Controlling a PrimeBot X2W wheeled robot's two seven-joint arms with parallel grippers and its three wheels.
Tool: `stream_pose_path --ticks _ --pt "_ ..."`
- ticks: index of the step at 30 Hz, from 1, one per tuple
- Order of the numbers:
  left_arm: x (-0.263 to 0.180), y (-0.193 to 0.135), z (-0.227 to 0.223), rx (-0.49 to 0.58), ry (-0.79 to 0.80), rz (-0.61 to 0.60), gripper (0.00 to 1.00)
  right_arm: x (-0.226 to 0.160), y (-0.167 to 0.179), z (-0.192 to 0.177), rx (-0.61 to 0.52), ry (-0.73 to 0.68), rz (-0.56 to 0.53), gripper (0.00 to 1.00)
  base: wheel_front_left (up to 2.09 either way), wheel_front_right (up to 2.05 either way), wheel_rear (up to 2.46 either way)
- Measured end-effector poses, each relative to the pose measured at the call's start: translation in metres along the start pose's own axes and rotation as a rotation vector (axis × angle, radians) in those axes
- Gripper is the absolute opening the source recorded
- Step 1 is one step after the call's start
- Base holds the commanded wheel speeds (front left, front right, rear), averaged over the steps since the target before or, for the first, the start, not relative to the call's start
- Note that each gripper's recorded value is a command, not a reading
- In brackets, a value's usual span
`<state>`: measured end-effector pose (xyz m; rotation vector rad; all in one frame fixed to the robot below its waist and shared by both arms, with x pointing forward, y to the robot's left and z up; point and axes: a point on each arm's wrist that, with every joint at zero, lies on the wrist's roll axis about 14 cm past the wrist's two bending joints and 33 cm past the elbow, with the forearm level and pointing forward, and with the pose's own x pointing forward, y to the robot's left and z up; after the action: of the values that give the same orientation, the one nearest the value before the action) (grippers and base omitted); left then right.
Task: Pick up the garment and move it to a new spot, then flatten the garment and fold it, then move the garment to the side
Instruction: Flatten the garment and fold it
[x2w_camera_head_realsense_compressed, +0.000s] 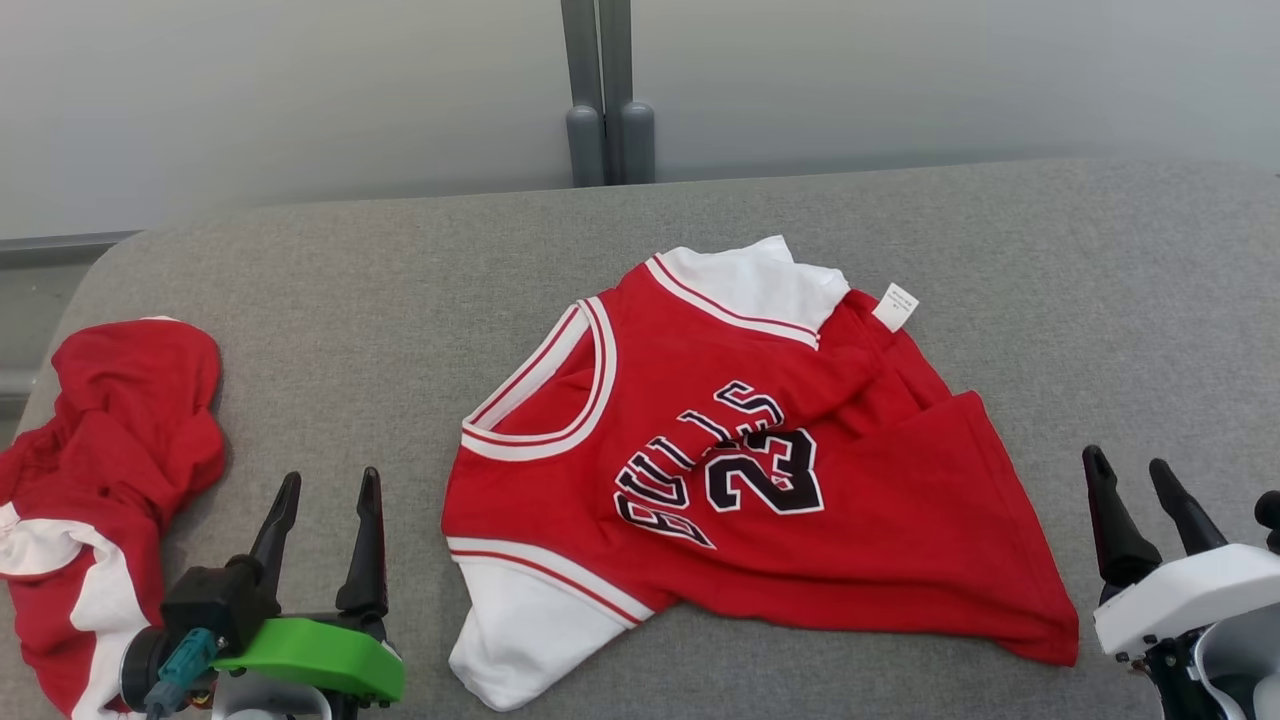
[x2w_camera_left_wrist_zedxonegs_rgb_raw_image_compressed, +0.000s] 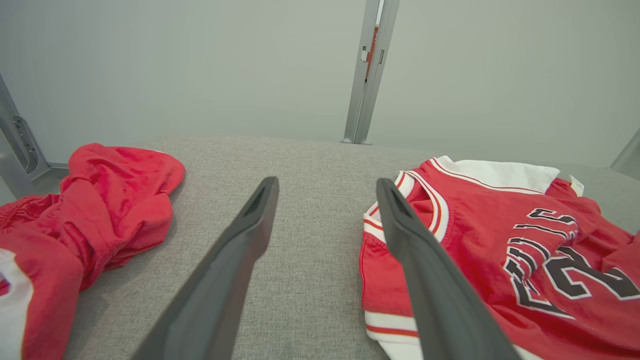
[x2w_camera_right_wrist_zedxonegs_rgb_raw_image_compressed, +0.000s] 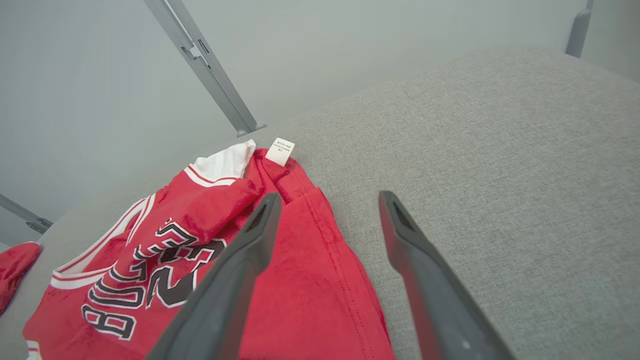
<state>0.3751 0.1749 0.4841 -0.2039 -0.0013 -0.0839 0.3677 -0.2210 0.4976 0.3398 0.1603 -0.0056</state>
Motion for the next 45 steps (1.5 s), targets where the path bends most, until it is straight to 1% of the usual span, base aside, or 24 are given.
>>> stream_pose_path --ticks 4,9,12,17,20,22,25,29,32,37,42,43,44,45 --pt "0.000 0.001 -0.001 -0.007 0.004 0.002 1.00 0.006 0.009 0.013 0.024 -0.099 0.010 1.00 0.00 0.00 0.00" --pt "0.001 -0.001 -0.008 -0.025 0.044 -0.002 1.00 0.011 0.019 0.007 0.032 -0.108 0.031 1.00 0.00 0.00 0.00" --pt "0.002 -0.008 -0.021 -0.052 0.137 -0.025 1.00 0.013 0.019 0.006 0.028 -0.108 0.031 1.00 0.00 0.00 0.00" --pt "0.008 -0.014 -0.036 -0.065 0.293 -0.061 1.00 0.014 0.019 0.000 0.027 -0.094 0.030 1.00 0.00 0.00 0.00" --pt "0.012 -0.023 -0.043 -0.100 0.381 -0.088 1.00 0.017 0.021 -0.001 0.028 -0.089 0.034 1.00 0.00 0.00 0.00" --pt "0.015 -0.027 -0.049 -0.085 0.439 -0.115 1.00 0.018 0.022 -0.003 0.029 -0.082 0.037 1.00 0.00 0.00 0.00" --pt "0.022 -0.024 -0.058 -0.018 0.539 -0.139 1.00 0.021 0.022 -0.003 0.034 -0.084 0.038 1.00 0.00 0.00 0.00" --pt "0.035 -0.020 -0.068 0.042 0.630 -0.156 1.00 0.022 0.017 -0.006 0.037 -0.078 0.023 1.00 0.00 0.00 0.00" --pt "0.041 -0.026 -0.080 0.053 0.699 -0.185 1.00 0.023 0.011 -0.008 0.044 -0.078 0.005 1.00 0.00 0.00 0.00" --pt "0.055 -0.033 -0.095 0.086 0.758 -0.222 1.00 0.023 0.001 -0.012 0.049 -0.074 -0.027 1.00 0.00 0.00 0.00" --pt "0.058 -0.050 -0.116 0.079 0.831 -0.272 1.00 0.020 -0.009 -0.017 0.051 -0.063 -0.059 1.00 0.00 0.00 0.00" --pt "0.059 -0.055 -0.118 0.076 0.834 -0.286 0.76 0.019 -0.012 -0.018 0.052 -0.064 -0.065 1.00 0.00 0.00 0.00" --pt "0.061 -0.058 -0.118 0.071 0.828 -0.296 0.46 0.019 -0.013 -0.018 0.052 -0.064 -0.070 1.00 0.00 0.00 0.00" --pt "0.065 -0.062 -0.116 0.067 0.812 -0.303 0.00 0.018 -0.015 -0.018 0.052 -0.065 -0.076 1.00 0.00 0.00 0.00"
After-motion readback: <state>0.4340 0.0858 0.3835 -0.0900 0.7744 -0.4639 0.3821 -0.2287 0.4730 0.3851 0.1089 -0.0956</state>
